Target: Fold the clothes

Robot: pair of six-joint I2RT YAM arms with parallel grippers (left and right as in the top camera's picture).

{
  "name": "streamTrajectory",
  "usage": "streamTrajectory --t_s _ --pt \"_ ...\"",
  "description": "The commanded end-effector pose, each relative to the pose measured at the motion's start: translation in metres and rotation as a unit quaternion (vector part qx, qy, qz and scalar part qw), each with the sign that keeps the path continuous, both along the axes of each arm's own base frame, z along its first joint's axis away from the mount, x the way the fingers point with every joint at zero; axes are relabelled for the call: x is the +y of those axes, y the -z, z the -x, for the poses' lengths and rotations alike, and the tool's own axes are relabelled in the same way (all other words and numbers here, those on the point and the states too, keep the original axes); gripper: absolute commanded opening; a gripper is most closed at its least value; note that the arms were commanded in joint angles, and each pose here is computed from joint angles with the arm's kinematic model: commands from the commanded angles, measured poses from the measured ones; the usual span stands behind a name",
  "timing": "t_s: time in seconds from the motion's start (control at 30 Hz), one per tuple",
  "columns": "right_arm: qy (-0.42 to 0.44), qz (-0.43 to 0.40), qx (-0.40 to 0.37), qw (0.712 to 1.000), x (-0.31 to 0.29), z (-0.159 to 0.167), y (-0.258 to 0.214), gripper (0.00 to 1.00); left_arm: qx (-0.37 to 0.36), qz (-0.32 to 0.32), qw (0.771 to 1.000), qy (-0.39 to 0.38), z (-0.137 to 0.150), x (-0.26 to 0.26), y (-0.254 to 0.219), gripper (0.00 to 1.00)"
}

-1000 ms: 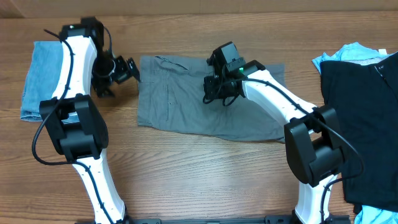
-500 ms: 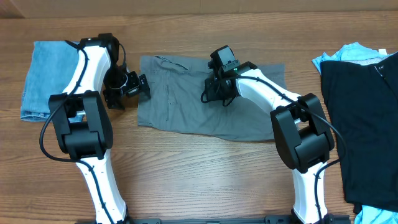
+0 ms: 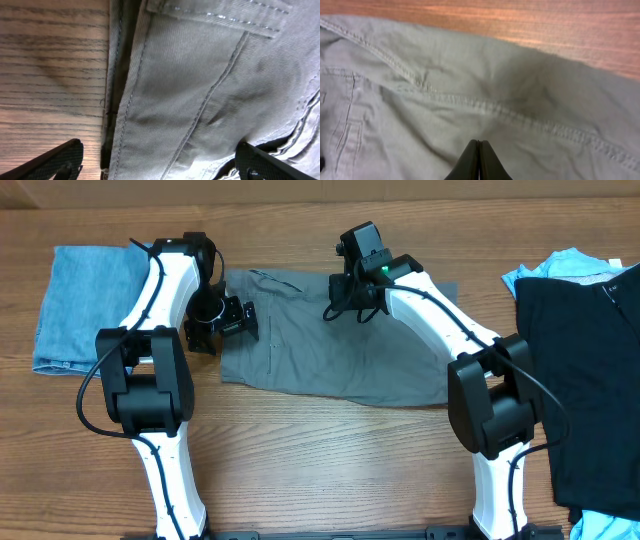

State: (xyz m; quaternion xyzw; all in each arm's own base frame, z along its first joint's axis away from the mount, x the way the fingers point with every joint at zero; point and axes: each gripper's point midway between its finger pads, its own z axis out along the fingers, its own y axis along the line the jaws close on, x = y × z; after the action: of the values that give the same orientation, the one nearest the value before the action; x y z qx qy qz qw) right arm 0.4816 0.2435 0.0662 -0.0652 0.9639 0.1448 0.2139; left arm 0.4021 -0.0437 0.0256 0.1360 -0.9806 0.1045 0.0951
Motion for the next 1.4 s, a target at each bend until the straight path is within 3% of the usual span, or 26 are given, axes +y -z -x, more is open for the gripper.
streamTrajectory --t_s 0.0,0.1,0.2,0.27,0.43,0.5,1.13,1.27,1.37 --pt "0.003 0.033 0.020 0.999 -0.009 0.000 0.041 0.04 -0.010 0.003 1.000 0.015 0.000 -0.002 -0.007 1.00" --pt "0.003 0.050 0.056 0.997 -0.013 0.007 0.084 0.04 -0.010 0.003 1.000 0.017 0.000 -0.003 -0.007 1.00" --pt "0.001 0.055 0.067 0.996 -0.013 0.011 0.096 0.04 -0.012 0.003 1.000 0.018 -0.001 -0.005 -0.007 1.00" --pt "0.001 0.051 0.057 0.997 -0.010 0.005 0.086 0.04 -0.012 0.003 1.000 0.019 0.000 -0.005 -0.007 1.00" --pt "0.024 0.018 -0.013 0.999 -0.015 -0.042 -0.006 0.04 -0.010 0.003 1.000 0.019 0.000 -0.005 -0.007 1.00" --pt "0.032 0.012 -0.029 0.999 -0.020 -0.053 -0.022 0.04 -0.010 0.003 1.000 0.019 0.000 -0.005 -0.007 1.00" --pt "0.016 0.006 0.057 0.998 -0.018 -0.038 0.065 0.04 -0.012 0.003 0.999 0.040 0.004 -0.022 0.002 1.00" --pt "0.010 -0.002 0.046 0.999 -0.015 -0.041 0.051 0.04 -0.016 -0.008 0.999 0.041 0.002 -0.018 0.003 1.00" --pt "0.014 -0.013 0.017 1.000 -0.017 -0.049 0.004 0.04 -0.033 -0.028 0.999 0.028 -0.011 0.001 -0.012 1.00"
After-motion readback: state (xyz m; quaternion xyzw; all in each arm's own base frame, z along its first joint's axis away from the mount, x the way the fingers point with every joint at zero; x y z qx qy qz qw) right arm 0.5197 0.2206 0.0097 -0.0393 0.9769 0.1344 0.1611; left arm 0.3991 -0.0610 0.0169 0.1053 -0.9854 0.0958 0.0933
